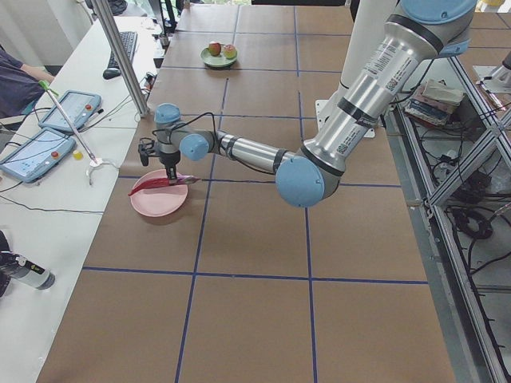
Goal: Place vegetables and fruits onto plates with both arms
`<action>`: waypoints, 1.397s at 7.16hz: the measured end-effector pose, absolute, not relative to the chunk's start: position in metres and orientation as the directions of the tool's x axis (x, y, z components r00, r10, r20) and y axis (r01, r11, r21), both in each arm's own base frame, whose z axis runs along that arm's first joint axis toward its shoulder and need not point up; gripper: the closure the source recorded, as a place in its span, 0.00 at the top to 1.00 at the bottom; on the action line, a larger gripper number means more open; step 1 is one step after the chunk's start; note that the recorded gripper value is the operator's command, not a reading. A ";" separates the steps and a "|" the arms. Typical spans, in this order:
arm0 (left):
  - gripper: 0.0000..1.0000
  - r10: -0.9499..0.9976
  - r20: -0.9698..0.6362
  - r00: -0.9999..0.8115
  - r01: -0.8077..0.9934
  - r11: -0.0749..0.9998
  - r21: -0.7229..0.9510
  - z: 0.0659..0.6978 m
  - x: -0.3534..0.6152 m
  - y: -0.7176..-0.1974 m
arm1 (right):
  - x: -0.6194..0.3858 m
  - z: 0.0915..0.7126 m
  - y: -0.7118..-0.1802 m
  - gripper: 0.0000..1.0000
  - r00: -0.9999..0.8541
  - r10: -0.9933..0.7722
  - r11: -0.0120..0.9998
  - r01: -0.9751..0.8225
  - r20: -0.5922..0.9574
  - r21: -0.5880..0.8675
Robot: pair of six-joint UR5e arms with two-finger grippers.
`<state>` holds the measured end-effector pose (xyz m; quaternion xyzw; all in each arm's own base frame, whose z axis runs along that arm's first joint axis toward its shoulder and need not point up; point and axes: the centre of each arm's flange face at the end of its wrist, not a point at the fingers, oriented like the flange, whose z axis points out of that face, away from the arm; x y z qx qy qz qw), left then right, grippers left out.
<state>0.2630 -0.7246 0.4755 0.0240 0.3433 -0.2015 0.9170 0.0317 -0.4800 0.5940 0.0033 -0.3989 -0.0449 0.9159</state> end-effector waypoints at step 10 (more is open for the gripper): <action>1.00 0.098 -0.793 0.601 0.039 0.988 0.151 0.581 0.034 -0.664 | 0.031 0.594 -0.480 1.00 0.681 -0.088 0.996 0.082 0.727 0.044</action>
